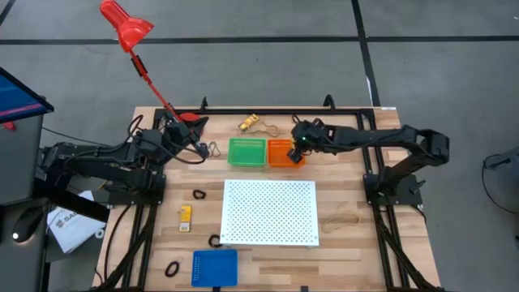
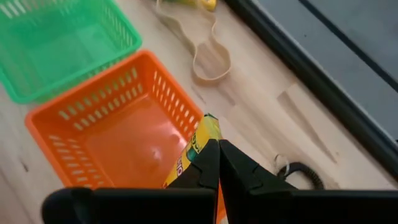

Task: Pick & Place Office Desk Supplies
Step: Put the crayon box into the orange bin

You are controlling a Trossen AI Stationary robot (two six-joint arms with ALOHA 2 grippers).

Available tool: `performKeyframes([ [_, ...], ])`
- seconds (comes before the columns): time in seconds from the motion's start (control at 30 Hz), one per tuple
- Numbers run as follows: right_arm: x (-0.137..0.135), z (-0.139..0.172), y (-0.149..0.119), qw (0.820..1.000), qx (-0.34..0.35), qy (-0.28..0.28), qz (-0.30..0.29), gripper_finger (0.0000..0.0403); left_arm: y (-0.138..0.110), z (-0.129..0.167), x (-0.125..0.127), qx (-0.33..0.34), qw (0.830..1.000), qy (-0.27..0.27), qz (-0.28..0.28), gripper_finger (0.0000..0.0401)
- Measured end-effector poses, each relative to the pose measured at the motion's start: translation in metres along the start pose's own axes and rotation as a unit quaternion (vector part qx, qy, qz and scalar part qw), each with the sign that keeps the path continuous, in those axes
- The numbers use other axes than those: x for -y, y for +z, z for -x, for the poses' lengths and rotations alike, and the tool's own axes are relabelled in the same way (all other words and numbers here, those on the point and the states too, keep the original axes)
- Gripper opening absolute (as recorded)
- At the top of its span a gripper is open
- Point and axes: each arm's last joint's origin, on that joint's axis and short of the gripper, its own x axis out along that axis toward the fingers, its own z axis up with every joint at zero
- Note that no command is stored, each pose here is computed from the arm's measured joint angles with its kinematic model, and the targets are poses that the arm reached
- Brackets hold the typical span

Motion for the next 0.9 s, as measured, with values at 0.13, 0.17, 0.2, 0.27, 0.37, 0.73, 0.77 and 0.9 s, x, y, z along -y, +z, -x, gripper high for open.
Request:
performKeyframes([
  [0.13, -0.002, 0.001, 0.000, 1.000, -0.001, 0.002, 0.000, 0.0000, 0.000, 0.000, 0.000, 0.000, 1.000, 0.000, 0.000, 0.0000],
  [0.17, -0.003, 0.001, -0.001, 1.000, -0.001, 0.003, 0.003, 0.0000, 0.000, 0.000, 0.000, 0.000, 1.000, 0.000, 0.000, 0.0000],
  [0.2, -0.004, 0.002, -0.001, 1.000, -0.001, 0.004, 0.007, 0.0003, 0.000, 0.000, 0.000, 0.000, 1.000, -0.001, 0.000, 0.0000],
  [0.27, -0.005, 0.005, 0.000, 1.000, 0.006, 0.007, 0.010, 0.0014, 0.000, 0.000, 0.000, -0.001, 1.000, 0.000, 0.000, 0.0000],
  [0.37, -0.007, 0.006, -0.001, 1.000, 0.005, 0.009, 0.014, 0.0046, 0.000, 0.000, 0.000, 0.000, 1.000, 0.000, 0.001, 0.0000],
  [0.73, -0.003, 0.013, 0.000, 0.999, 0.016, -0.028, 0.006, 0.0186, 0.000, 0.000, 0.000, 0.000, 1.000, 0.000, 0.002, 0.0000],
  [0.77, -0.001, 0.016, 0.000, 0.999, 0.018, -0.028, 0.000, 0.0194, 0.000, 0.000, 0.000, -0.001, 1.000, -0.001, 0.001, 0.0000],
  [0.9, 0.008, 0.037, 0.003, 0.998, 0.037, -0.026, -0.033, 0.0209, 0.000, 0.000, 0.000, -0.002, 1.000, -0.001, 0.000, 0.0000],
])
